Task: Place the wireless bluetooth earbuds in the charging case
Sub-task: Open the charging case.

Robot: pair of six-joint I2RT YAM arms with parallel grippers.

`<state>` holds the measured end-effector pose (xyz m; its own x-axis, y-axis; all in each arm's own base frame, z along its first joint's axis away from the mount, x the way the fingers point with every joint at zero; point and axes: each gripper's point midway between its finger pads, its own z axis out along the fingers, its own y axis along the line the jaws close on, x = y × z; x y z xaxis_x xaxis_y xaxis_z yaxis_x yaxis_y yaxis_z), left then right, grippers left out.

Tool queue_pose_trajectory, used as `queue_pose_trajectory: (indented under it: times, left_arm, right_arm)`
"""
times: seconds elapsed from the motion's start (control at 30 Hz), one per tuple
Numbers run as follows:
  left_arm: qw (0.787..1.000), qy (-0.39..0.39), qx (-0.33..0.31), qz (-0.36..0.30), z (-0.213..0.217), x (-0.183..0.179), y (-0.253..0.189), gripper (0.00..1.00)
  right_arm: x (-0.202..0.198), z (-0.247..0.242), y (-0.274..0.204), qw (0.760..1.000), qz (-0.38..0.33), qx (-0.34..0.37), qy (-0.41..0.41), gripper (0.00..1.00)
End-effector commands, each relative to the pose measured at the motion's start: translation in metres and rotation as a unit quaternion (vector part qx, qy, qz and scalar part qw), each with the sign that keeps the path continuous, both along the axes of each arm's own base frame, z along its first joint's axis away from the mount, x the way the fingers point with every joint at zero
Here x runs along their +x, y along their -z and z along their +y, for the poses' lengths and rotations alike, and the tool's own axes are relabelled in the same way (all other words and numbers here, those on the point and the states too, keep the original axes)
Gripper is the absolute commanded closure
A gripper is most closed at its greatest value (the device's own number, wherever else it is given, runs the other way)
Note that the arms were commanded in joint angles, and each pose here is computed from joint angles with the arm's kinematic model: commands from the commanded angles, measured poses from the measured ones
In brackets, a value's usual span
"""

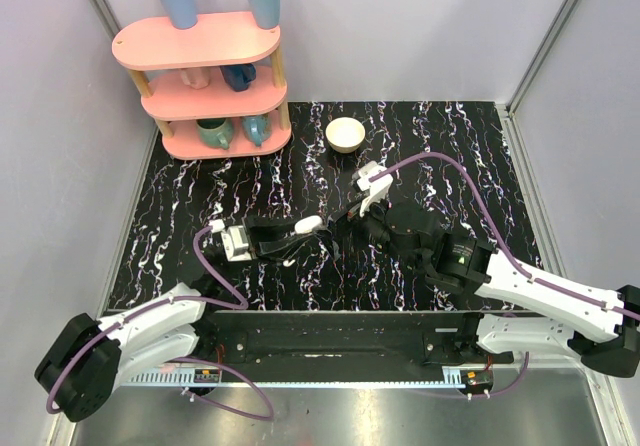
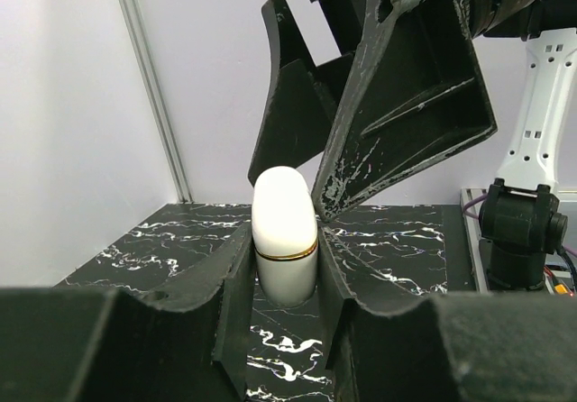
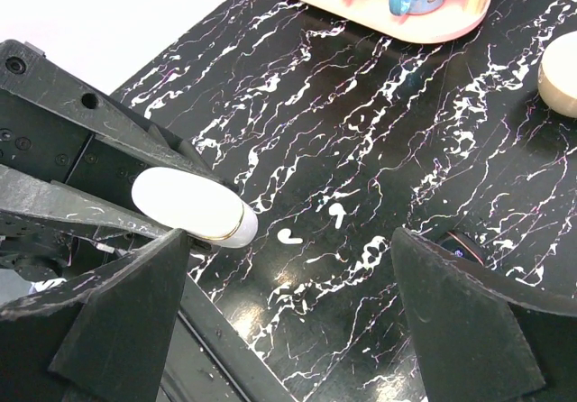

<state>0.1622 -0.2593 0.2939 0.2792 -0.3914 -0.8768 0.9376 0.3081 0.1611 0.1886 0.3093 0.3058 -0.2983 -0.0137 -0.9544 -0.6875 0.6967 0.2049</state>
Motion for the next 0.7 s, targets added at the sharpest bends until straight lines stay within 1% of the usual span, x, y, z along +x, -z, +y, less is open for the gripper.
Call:
queue_pose_trajectory:
  times: [0.0, 0.2, 0.67]
  left_arm:
    - [0.979, 0.048, -0.098, -0.174, 0.023, -0.057, -0.067, 1.00]
    - [0.978, 0.054, -0.097, -0.175, 0.023, -0.060, -0.068, 1.00]
    - [0.979, 0.053, -0.095, -0.173, 0.023, -0.060, -0.065, 1.00]
  right_arm:
    - [0.015, -0.006, -0.041, 0.997, -0.043, 0.044, 0.037, 0.00]
    - [0.020, -0.006, -0.044, 0.997, -0.053, 0.037, 0.044, 0.00]
    - [0.021, 0.000, -0.052, 0.996, -0.064, 0.046, 0.036, 0.00]
